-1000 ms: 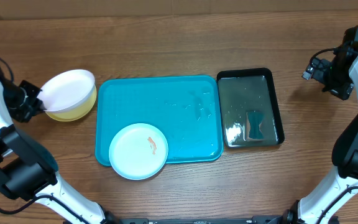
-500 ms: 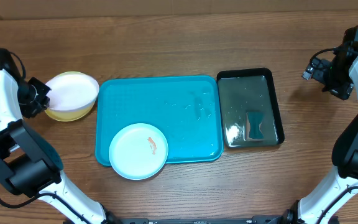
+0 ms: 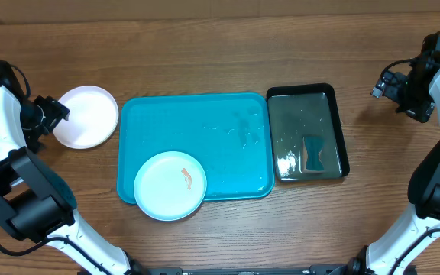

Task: Clean dirty plates on tray and stack at the side
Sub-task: 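Move left gripper to the light blue plate rim on tray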

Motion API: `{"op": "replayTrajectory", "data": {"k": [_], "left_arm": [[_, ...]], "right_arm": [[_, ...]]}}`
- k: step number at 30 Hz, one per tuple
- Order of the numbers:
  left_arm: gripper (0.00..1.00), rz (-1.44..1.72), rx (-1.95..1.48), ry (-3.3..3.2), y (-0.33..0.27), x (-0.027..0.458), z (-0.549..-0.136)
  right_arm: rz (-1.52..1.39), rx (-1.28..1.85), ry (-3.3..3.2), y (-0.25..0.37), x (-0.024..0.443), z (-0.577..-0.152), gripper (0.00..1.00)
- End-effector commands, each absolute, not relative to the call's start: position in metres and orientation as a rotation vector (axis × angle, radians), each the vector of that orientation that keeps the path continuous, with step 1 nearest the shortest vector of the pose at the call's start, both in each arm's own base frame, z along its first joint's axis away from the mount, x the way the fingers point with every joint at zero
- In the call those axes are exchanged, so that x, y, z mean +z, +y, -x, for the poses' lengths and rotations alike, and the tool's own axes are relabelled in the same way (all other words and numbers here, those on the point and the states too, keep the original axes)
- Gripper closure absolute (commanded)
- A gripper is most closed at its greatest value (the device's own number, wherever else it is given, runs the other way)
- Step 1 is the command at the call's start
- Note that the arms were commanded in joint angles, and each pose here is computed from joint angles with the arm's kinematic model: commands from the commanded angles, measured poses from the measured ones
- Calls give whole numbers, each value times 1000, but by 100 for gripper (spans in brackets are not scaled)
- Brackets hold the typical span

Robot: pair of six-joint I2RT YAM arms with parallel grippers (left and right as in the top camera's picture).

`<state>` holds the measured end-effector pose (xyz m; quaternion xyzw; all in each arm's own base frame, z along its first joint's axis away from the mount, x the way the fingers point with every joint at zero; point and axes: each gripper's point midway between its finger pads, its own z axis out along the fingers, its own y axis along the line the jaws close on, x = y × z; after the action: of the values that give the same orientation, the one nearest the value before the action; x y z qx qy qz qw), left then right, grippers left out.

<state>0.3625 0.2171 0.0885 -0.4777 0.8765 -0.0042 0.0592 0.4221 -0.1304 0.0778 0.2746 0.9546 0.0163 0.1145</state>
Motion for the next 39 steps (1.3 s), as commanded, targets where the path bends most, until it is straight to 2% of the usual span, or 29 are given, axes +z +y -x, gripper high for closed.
{"op": "replayTrajectory", "data": {"k": [1, 2, 3, 4, 6, 11, 24, 33, 39], "left_arm": [[8, 1460, -117, 2688, 202, 91, -356], [8, 1465, -144, 2701, 197, 91, -354], [18, 1473, -186, 2720, 189, 90, -352], [35, 1482, -247, 2747, 178, 91, -349], [96, 1503, -369, 2812, 154, 94, -340], [96, 1298, -514, 3076, 97, 101, -318], [96, 789, -460, 3328, -5, 134, -288], [96, 885, -82, 3049, -15, 183, -222], [96, 998, 8, 2886, -3, 180, -193]], "right_arm": [[-802, 44, 2758, -134, 92, -427, 0], [-802, 44, 2758, -134, 92, -427, 0], [-802, 44, 2758, -134, 92, -427, 0], [-802, 44, 2758, -134, 92, -427, 0], [-802, 44, 2758, -134, 92, -427, 0], [-802, 44, 2758, -134, 92, -427, 0], [-802, 44, 2758, -134, 92, -427, 0], [-802, 44, 2758, -134, 92, -427, 0], [-802, 44, 2758, -134, 92, -427, 0]]}}
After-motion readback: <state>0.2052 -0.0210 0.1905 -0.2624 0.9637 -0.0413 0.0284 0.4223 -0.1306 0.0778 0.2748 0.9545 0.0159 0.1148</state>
